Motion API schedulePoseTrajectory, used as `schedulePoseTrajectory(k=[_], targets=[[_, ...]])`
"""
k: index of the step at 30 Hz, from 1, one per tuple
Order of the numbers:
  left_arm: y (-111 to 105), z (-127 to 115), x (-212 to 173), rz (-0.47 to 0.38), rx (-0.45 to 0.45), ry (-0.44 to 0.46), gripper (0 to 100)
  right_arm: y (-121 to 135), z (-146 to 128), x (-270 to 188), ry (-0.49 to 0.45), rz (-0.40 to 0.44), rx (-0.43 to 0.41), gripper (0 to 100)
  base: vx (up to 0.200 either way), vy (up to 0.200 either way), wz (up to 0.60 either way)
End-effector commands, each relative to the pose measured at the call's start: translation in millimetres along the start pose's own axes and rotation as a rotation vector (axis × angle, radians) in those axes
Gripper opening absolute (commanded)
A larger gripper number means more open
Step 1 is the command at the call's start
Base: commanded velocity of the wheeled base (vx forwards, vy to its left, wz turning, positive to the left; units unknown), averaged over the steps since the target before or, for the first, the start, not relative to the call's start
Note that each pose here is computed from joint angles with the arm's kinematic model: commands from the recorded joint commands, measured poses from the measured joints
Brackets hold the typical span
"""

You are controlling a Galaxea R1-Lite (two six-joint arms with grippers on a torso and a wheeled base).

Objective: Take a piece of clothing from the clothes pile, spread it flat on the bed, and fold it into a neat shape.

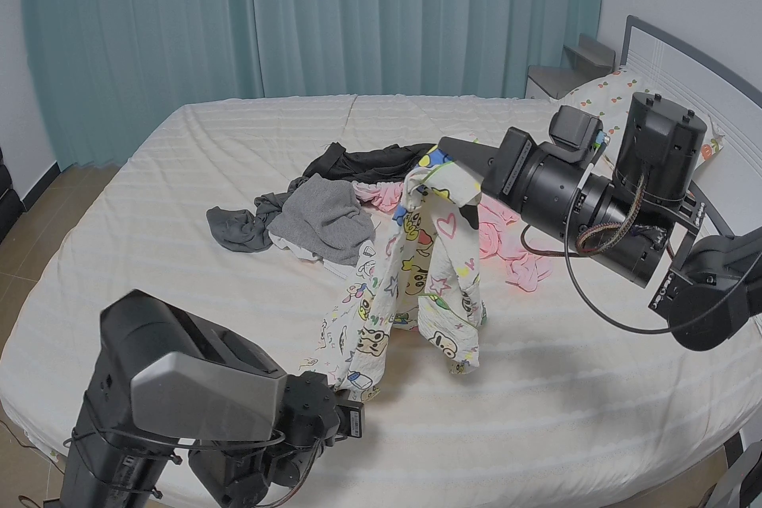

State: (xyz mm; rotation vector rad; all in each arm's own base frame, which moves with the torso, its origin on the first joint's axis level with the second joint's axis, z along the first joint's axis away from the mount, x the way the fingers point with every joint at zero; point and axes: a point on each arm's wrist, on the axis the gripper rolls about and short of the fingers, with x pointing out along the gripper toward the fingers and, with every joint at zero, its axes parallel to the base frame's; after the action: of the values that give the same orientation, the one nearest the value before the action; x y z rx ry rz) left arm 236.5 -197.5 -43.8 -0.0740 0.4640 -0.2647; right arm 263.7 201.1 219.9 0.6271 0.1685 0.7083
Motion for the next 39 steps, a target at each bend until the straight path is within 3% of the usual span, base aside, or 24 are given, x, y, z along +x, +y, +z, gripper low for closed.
schedulePoseTrajectory(k=[1, 4, 9, 14, 17, 22, 30, 34, 39], targets=[[10, 37, -36, -0.024, -0.051, -0.079, 0, -34, 1, -10, 0.003, -0.111, 0.0, 0, 0.0, 0.0, 0.0], [17, 54, -49, -0.041, -0.079, -0.119, 0, -51, 2, -17, 0.004, -0.165, 0.005, 0, 0.0, 0.0, 0.0], [36, 97, -57, -0.014, -0.146, -0.277, 0, -73, 5, -24, -0.006, -0.234, 0.011, 0, 0.0, 0.0, 0.0], [49, 153, -60, -0.002, -0.157, -0.492, 0, -87, 24, -16, -0.077, -0.271, 0.003, 0, 0.0, 0.0, 0.0], [49, 183, -64, 0.004, -0.17, -0.551, 0, -86, 39, -13, -0.152, -0.29, -0.01, 0, 0.0, 0.0, 0.0], [48, 221, -77, 0.013, -0.182, -0.582, 0, -66, 64, -13, -0.274, -0.273, -0.027, 0, 0.0, 0.0, 0.0], [39, 291, -115, 0.014, -0.23, -0.742, 0, -2, 105, -41, -0.418, -0.108, -0.061, 0, 0.0, 0.0, 0.0], [39, 293, -127, 0.006, -0.238, -0.76, 0, 6, 96, -50, -0.399, -0.095, -0.062, 0, 0.0, 0.0, 0.0], [44, 260, -118, 0.037, -0.216, -0.646, 0, -8, 79, -50, -0.34, -0.14, -0.055, 0, 0.0, 0.0, 0.0]])
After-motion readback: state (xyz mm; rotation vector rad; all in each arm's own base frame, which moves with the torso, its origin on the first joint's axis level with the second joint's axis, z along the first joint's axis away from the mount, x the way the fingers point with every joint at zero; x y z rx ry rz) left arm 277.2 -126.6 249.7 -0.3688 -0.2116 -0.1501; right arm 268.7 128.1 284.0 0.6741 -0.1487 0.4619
